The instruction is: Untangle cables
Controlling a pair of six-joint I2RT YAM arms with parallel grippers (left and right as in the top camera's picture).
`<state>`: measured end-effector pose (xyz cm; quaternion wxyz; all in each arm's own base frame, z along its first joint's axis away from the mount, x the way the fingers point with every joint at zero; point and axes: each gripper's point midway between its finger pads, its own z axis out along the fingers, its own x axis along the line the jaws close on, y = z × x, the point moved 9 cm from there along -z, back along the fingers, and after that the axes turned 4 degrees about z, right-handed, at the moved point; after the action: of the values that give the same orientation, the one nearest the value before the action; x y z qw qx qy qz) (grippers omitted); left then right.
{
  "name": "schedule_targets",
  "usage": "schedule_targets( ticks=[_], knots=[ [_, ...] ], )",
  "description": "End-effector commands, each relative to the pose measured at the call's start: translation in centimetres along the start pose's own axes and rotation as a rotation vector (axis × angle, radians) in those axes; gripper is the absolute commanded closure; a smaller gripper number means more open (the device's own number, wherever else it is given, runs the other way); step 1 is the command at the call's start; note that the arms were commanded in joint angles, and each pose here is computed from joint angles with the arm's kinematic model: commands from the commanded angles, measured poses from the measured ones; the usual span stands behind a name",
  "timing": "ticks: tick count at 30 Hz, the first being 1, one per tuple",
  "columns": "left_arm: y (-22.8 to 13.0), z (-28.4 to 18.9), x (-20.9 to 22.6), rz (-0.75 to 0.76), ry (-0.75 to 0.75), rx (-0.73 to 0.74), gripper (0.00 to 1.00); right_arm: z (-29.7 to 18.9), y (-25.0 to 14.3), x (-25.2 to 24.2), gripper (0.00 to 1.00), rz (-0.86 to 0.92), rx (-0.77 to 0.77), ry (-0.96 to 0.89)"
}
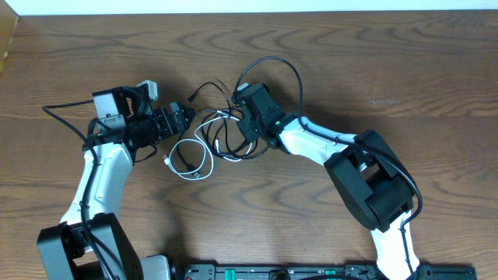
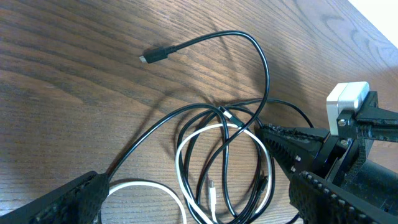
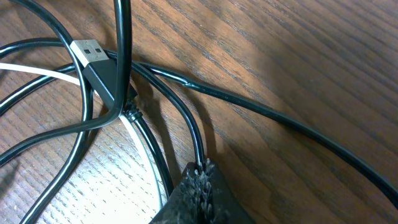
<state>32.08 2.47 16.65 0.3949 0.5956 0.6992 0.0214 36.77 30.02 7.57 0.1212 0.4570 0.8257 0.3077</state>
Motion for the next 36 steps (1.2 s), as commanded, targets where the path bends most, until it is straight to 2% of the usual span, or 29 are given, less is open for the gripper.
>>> schedule_targets(
  ticks=[1,12,29,36],
  knots=[
    [-0.1,0.2,0.2,0.001,0.009,0.009,0.02,0.5,-0.7,0.4,0.99,-0.011,0.019,-0.001],
    [-0.1,0.2,0.2,0.001,0.009,0.009,0.02,-3.7,3.2,0.8,0.99,-0.010,-0.121,0.017],
    [-0.1,0.2,0.2,0.001,0.009,0.009,0.02,-3.4,1.8,0.6,0.99,-0.035,-0.039,0.005],
    [-0.1,0.2,0.2,0.001,0.010,0.009,0.02,-1.9,0.8,0.4,0.99,-0.035,-0.014,0.001]
  ],
)
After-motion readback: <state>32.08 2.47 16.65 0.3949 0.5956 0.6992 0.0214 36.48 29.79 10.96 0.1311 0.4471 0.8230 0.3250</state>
